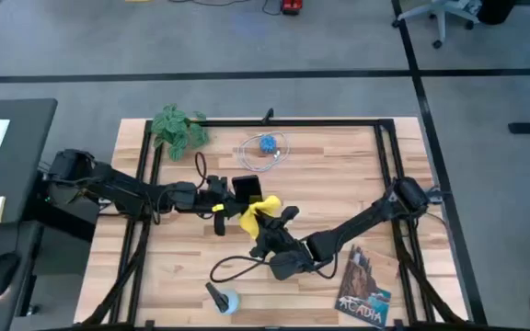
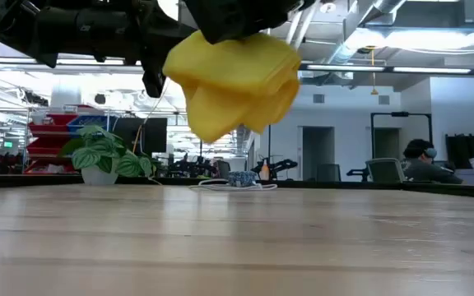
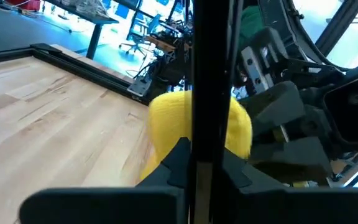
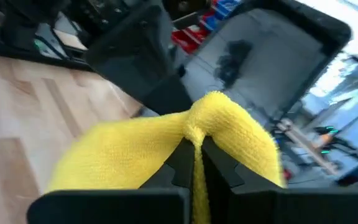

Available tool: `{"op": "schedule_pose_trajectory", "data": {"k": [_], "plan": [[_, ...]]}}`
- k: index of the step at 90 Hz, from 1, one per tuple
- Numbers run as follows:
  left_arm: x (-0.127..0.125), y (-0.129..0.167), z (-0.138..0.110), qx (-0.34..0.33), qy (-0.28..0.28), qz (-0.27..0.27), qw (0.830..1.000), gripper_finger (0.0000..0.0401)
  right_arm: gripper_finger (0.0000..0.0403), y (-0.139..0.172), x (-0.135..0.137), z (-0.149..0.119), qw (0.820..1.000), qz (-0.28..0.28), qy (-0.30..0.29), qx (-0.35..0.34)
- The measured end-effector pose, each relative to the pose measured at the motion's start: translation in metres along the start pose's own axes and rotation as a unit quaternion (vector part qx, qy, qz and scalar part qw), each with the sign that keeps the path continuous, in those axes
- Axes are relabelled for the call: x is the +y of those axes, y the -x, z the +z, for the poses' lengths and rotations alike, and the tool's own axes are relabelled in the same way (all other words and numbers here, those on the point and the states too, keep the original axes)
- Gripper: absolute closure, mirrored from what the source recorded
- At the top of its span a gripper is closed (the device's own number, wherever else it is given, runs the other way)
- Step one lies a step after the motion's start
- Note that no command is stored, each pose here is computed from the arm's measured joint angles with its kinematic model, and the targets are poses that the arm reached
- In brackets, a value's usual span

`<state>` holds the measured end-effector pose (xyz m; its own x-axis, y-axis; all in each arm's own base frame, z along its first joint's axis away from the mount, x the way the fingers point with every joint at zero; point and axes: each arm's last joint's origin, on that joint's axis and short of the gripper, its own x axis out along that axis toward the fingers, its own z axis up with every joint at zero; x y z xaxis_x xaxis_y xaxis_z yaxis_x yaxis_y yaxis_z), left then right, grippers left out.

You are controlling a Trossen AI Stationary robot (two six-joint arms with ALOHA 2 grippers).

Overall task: Apply microfiber cloth
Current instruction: Wipe the cellphone using a microfiber cloth

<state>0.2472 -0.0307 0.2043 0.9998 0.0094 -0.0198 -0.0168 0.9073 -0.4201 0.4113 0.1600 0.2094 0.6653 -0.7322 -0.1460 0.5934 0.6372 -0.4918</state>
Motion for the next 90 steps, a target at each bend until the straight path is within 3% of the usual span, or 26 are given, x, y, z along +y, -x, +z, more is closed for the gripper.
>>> {"op": "schedule_pose_trajectory", "data": {"k": [7,23,63,84,90], "plan": [[0.000,0.000,0.000,0.000,-0.001,0.001,1.000,0.0390,0.0403,-0.004,0.000,-0.004,0.999,0.032,-0.003,0.009],[0.001,0.000,-0.002,0.017,-0.019,-0.003,1.000,0.0390,0.0403,0.000,-0.003,-0.002,0.999,0.022,0.042,0.009],[-0.001,0.002,-0.015,0.085,-0.045,-0.023,0.995,0.0390,0.0403,-0.022,-0.044,0.059,0.988,0.009,0.153,-0.021],[0.000,0.002,-0.017,0.096,-0.050,-0.026,0.994,0.0390,0.0403,-0.026,-0.039,0.041,0.973,0.145,0.179,0.006],[0.000,0.002,-0.017,0.095,-0.051,-0.026,0.994,0.0390,0.0403,-0.026,-0.038,0.036,0.970,0.159,0.185,0.022]]}}
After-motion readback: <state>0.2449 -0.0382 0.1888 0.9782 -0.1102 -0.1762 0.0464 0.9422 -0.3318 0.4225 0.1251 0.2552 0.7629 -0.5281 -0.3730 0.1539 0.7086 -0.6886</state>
